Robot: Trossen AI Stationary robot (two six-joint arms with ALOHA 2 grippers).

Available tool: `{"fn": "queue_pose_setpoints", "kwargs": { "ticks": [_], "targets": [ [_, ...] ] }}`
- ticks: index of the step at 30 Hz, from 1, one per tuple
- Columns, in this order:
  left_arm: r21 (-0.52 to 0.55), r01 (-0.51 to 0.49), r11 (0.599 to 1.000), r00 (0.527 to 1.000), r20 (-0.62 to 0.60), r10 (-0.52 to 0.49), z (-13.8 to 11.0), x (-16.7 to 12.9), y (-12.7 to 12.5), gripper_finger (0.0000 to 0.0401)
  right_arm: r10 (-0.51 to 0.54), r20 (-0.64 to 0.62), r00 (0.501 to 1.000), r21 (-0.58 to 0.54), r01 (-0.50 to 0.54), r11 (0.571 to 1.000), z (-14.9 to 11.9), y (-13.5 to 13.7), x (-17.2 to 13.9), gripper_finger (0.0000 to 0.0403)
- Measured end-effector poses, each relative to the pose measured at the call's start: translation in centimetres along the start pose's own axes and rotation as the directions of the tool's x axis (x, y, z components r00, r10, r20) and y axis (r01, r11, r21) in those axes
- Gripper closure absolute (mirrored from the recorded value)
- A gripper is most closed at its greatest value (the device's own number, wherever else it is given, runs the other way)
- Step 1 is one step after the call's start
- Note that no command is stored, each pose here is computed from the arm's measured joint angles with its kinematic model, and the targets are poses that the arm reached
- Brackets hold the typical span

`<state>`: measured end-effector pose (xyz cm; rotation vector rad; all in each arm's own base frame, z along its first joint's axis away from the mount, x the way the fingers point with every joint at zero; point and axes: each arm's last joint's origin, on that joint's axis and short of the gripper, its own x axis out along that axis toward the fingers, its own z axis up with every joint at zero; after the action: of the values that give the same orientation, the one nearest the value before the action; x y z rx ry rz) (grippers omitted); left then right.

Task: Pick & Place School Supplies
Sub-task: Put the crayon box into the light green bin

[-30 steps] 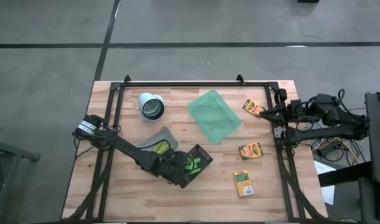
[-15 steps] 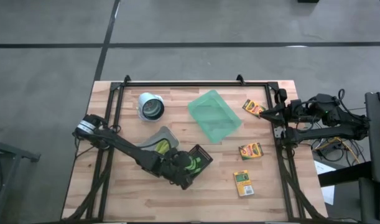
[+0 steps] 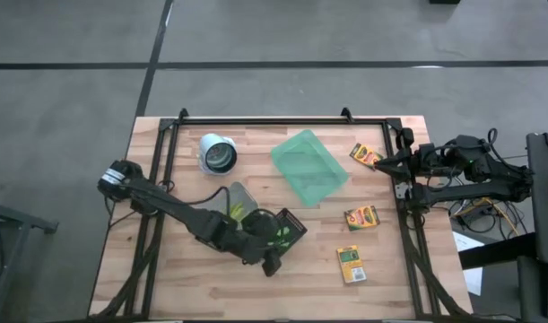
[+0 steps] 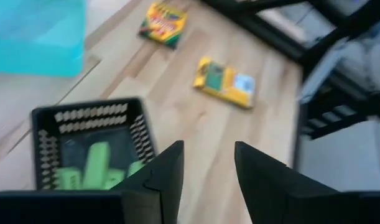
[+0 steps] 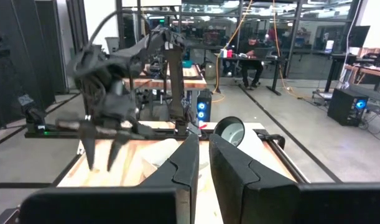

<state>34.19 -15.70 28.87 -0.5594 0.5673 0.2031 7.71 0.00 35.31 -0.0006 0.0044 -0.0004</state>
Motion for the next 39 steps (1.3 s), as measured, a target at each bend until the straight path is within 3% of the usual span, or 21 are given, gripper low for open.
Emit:
{"fn": "queue_pose_setpoints", "kwargs": {
  "ticks": [11, 14, 23, 33, 39],
  "targets": [
    [0.114, 0.218, 0.969, 0.963, 0.133, -0.233, 0.8, -2.6, -3.9, 0.0254, 0.000, 0.001, 1.000, 0.000, 0.000, 1.000, 0.0, 0.0, 0.0, 0.0367],
    [0.157, 0.238, 0.958, 0.952, 0.156, -0.262, 0.6, -2.7, -4.3, 0.0254, 0.000, 0.000, 1.000, 0.000, 0.000, 1.000, 0.0, 0.0, 0.0, 0.0367],
    [0.315, 0.228, 0.921, 0.916, 0.252, -0.313, 1.3, -3.3, -4.9, 0.0254, 0.000, 0.001, 1.000, 0.000, 0.000, 1.000, 0.0, 0.0, 0.0, 0.0367],
    [0.507, 0.102, 0.856, 0.914, 0.293, -0.282, 4.3, -5.7, -3.1, 0.0254, 0.000, 0.000, 1.000, 0.000, 0.000, 1.000, 0.0, 0.0, 0.0, 0.0367],
    [0.626, 0.133, 0.768, 0.902, 0.244, -0.355, 6.2, -6.6, -1.8, 0.0254, 0.000, 0.001, 1.000, 0.000, 0.000, 1.000, 0.0, 0.0, 0.0, 0.0367]
  ]
}}
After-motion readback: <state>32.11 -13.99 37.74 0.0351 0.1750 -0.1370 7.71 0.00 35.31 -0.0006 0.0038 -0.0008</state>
